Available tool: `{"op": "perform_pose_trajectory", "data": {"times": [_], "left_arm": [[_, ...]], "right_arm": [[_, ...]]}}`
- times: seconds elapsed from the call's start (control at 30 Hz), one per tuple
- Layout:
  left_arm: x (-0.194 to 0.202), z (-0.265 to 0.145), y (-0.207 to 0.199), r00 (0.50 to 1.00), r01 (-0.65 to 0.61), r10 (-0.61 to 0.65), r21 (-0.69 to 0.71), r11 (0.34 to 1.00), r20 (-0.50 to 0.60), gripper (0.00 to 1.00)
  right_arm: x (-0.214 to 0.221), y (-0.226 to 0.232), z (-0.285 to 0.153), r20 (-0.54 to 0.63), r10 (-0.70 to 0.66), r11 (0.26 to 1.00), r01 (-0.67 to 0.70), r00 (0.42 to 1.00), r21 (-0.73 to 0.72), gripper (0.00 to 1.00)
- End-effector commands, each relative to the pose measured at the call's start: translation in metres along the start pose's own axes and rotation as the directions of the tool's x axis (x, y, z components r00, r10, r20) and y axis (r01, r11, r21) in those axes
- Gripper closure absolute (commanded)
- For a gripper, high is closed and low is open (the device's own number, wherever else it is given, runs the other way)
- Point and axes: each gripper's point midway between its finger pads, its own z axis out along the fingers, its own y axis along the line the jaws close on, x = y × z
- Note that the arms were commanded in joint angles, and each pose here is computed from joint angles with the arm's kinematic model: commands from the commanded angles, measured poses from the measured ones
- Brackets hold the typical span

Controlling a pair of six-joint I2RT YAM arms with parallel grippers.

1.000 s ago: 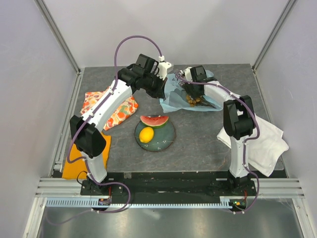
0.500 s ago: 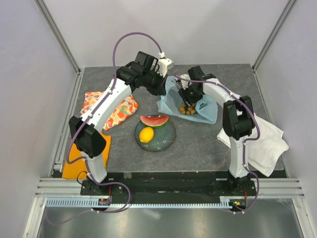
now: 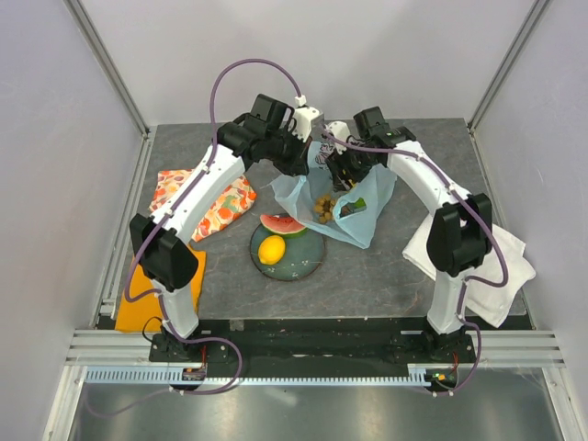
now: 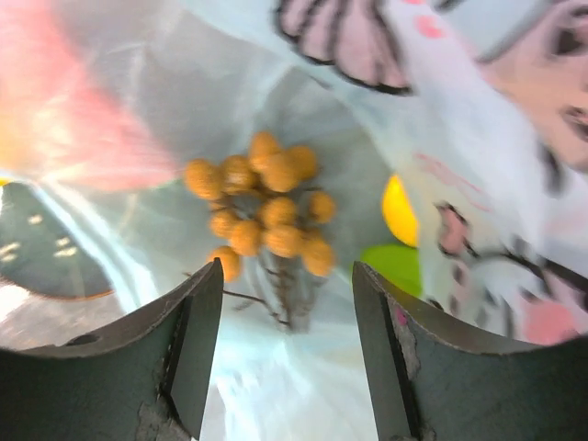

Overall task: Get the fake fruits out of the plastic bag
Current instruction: Adjust the fake fruit in the plastic bag, then take out the fake fruit from the plastic bag.

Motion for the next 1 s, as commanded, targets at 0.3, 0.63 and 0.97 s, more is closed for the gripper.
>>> {"op": "perform_pose_trajectory", "data": {"times": [0.3, 0.63, 0.97], "left_arm": [[-0.031, -0.008, 0.003, 0.996, -0.014, 0.015, -0.018, 1.0, 0.09, 0.98], [-0.038, -0.011, 0.001, 0.994, -0.01, 0.011, -0.012, 1.0, 0.108, 0.98], [-0.036, -0.014, 0.002, 0.994, -0.019, 0.021, -0.025, 1.0, 0.105, 0.98]], "right_arm": [[-0.033, -0.015, -0.07, 0.129, -0.198, 0.945, 0.155, 0.972, 0.287, 0.46], [-0.036, 0.001, 0.002, 0.082, -0.23, 0.968, 0.218, 0.97, 0.126, 0.47], [-0.038, -0.054, 0.046, -0.031, -0.243, 0.944, 0.244, 0.969, 0.223, 0.48]]}}
